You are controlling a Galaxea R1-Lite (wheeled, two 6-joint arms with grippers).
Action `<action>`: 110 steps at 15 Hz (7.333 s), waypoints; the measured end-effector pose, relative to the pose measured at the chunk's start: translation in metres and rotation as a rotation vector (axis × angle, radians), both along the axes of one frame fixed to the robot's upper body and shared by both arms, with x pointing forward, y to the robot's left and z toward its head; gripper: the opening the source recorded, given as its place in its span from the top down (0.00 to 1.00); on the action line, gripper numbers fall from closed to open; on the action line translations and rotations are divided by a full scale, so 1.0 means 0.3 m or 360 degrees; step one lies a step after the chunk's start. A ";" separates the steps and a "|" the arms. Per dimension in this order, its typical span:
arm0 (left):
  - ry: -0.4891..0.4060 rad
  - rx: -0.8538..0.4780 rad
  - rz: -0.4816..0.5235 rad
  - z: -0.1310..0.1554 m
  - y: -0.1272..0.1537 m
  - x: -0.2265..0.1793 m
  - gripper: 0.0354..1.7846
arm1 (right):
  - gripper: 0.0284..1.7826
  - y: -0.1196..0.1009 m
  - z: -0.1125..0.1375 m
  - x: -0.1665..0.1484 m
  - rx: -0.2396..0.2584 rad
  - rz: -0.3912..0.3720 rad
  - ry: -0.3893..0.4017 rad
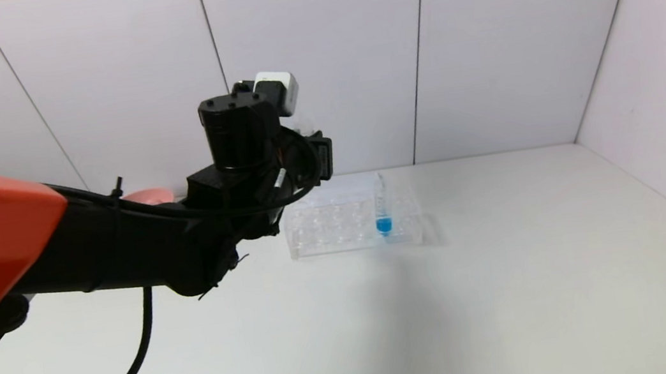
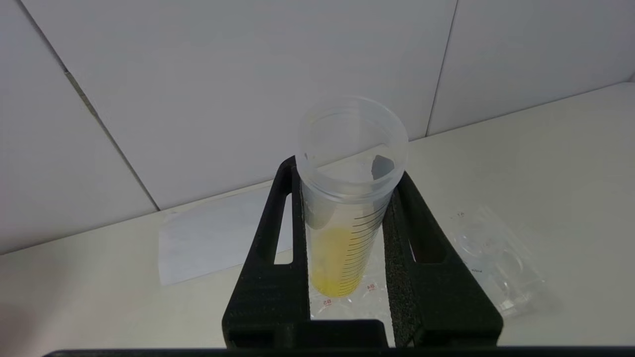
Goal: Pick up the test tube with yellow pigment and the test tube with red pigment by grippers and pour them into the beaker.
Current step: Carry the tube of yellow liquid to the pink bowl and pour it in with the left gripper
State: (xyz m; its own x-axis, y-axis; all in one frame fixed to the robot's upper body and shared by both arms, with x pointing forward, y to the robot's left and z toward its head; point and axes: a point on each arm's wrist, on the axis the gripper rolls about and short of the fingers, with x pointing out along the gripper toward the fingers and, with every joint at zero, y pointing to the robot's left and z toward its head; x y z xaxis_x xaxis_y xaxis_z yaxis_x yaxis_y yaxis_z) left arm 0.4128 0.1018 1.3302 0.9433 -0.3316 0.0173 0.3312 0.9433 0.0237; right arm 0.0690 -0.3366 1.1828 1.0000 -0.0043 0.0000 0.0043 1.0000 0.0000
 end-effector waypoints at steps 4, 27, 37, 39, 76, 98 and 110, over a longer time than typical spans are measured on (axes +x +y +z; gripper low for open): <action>0.0022 0.0016 0.0026 0.086 0.050 -0.033 0.77 | 0.05 0.000 0.000 0.000 0.0000 0.0000 0.0000; 0.0077 0.0059 0.0663 0.218 0.580 -0.033 0.77 | 0.05 0.000 0.000 0.000 0.0000 0.0000 0.0000; 0.0158 0.0085 0.0900 0.161 0.834 0.007 0.77 | 0.05 0.000 0.000 0.000 0.0000 0.0000 0.0000; 0.0183 0.0099 0.0950 0.144 0.870 0.017 0.77 | 0.05 0.000 0.000 0.000 0.0000 0.0000 0.0000; 0.0476 0.0694 0.0076 -0.020 1.037 0.195 0.77 | 0.05 0.000 0.000 0.000 0.0000 0.0000 0.0000; 0.0604 0.1305 -0.0403 -0.038 1.019 0.212 0.77 | 0.05 0.000 0.000 0.000 0.0000 0.0001 0.0000; 0.0655 0.1594 -0.0425 -0.037 0.998 0.233 0.77 | 0.05 0.000 0.000 0.000 0.0000 0.0000 0.0000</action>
